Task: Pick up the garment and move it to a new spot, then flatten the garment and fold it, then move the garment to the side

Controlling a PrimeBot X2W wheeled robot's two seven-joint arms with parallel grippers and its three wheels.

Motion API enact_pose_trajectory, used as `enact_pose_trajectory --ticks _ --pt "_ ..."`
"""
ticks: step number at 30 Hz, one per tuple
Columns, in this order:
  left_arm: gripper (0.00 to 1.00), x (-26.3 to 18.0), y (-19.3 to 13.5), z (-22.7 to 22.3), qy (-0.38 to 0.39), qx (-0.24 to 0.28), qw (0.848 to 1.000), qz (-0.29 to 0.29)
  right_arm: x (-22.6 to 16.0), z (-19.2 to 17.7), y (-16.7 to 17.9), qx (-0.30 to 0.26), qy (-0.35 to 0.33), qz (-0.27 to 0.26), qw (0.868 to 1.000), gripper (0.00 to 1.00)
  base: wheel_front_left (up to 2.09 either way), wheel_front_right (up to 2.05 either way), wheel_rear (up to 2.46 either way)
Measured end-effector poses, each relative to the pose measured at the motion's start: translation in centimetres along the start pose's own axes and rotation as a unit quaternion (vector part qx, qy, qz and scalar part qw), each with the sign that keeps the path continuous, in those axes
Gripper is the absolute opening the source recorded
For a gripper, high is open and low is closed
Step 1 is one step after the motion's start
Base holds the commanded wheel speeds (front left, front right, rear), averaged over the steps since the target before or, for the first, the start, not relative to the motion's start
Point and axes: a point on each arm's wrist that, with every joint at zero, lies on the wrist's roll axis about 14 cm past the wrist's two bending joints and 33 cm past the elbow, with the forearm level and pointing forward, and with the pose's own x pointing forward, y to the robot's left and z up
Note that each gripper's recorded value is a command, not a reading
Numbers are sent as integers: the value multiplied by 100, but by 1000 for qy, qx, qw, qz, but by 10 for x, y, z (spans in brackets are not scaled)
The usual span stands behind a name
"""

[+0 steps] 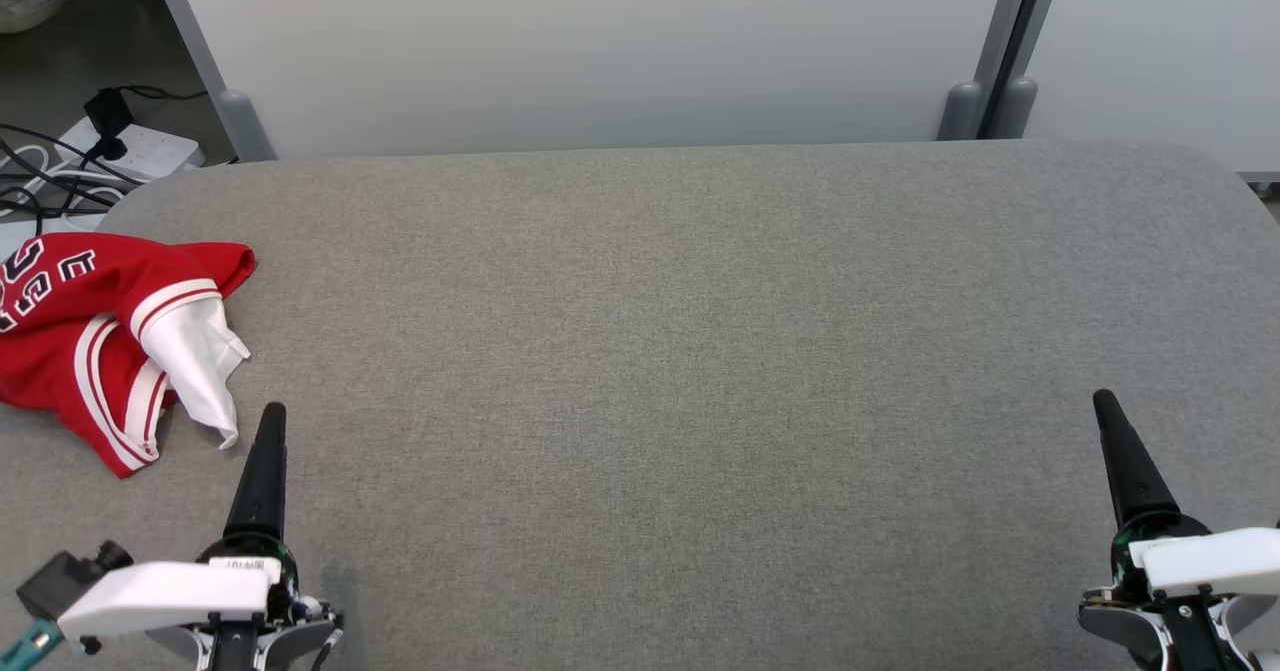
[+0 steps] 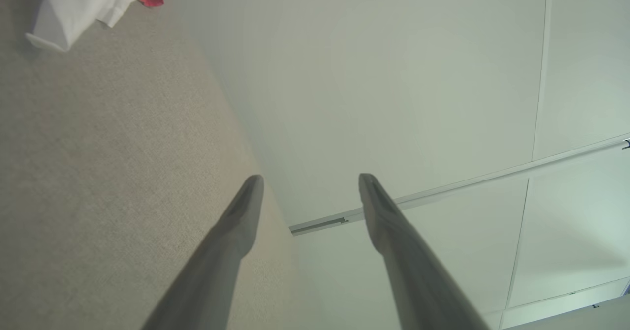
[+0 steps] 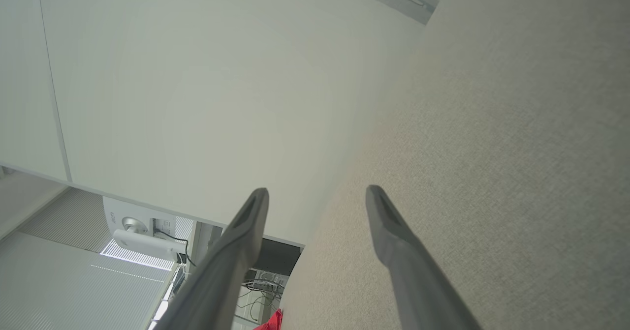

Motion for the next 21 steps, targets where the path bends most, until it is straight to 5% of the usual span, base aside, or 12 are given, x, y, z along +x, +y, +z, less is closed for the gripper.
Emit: enact_pose_trajectory --ticks 9,21 --pt "100 8 -23 4 -3 113 993 -25 7 -1 30 -135 8 46 990 100 0 0 0" --pt "100 5 -28 8 -18 220 975 -27 8 -5 43 -244 4 68 967 100 0 0 0"
